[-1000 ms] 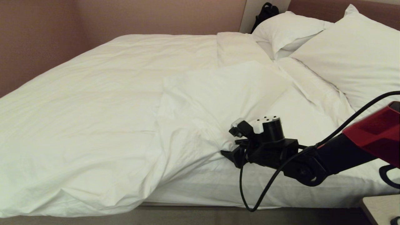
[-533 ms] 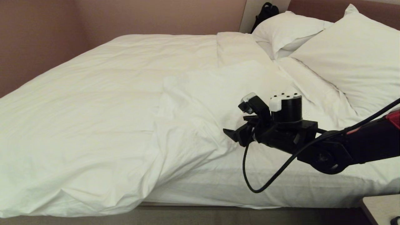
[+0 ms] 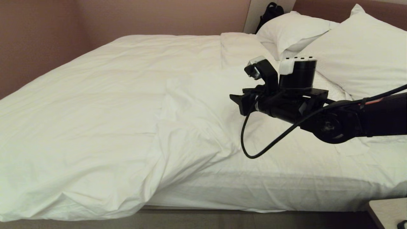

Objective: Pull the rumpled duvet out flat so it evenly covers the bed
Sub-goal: Flatten the corners of the folded blanket

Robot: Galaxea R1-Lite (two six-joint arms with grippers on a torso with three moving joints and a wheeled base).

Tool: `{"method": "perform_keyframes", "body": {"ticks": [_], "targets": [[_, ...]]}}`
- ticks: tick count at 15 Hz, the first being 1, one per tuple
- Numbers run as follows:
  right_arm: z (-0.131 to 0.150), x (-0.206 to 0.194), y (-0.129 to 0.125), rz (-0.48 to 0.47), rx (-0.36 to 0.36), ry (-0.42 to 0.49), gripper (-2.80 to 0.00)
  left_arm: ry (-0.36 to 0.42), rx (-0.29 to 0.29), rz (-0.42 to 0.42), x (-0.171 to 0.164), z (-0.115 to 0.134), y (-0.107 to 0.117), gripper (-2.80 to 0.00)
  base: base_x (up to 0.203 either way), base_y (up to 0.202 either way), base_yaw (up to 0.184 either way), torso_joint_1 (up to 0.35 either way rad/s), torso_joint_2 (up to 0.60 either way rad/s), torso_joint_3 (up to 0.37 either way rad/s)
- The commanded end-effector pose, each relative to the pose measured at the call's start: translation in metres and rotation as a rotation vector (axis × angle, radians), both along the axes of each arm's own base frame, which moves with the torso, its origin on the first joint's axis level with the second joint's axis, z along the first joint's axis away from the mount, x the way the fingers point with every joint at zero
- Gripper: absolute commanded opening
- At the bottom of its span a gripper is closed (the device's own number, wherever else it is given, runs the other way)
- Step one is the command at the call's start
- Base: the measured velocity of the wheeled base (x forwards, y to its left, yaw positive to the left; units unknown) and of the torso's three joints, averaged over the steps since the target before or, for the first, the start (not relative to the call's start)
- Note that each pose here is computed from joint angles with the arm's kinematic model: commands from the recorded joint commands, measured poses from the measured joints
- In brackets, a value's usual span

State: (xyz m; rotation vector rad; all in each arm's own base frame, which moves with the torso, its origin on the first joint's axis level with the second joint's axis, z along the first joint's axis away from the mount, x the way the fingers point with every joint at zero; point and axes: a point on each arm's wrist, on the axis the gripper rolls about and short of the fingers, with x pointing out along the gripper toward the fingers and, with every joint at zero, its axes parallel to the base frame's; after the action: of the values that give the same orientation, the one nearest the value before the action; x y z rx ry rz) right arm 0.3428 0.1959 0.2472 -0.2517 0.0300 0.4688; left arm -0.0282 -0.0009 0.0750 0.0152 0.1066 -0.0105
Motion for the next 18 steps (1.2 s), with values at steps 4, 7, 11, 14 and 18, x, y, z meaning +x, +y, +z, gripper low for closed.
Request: {"method": "perform_keyframes", "body": {"ticks": [4,7,11,14,18], "targets": [[-0.012,0.036,0.019,-0.052,-0.001,0.064,-2.8,0.001,0.0,0.0,0.0,0.0,0.0,-2.8,0.0,0.0,0.0,0.0,0.0,0.0],[-0.014,0.05,0.027,-0.07,0.046,0.134,-2.8,0.001,0.0,0.0,0.0,0.0,0.0,-2.8,0.0,0.0,0.0,0.0,0.0,0.0],[-0.021,0.062,0.034,-0.068,0.043,0.155,-2.8,0.001,0.0,0.0,0.0,0.0,0.0,-2.8,0.0,0.0,0.0,0.0,0.0,0.0],[-0.03,0.069,0.039,-0.069,0.051,0.167,-2.8,0.001,0.0,0.0,0.0,0.0,0.0,-2.8,0.0,0.0,0.0,0.0,0.0,0.0],[-0.028,0.069,0.038,-0.068,0.065,0.167,0.0,0.001,0.0,0.0,0.0,0.0,0.0,-2.8,0.0,0.0,0.0,0.0,0.0,0.0]]}}
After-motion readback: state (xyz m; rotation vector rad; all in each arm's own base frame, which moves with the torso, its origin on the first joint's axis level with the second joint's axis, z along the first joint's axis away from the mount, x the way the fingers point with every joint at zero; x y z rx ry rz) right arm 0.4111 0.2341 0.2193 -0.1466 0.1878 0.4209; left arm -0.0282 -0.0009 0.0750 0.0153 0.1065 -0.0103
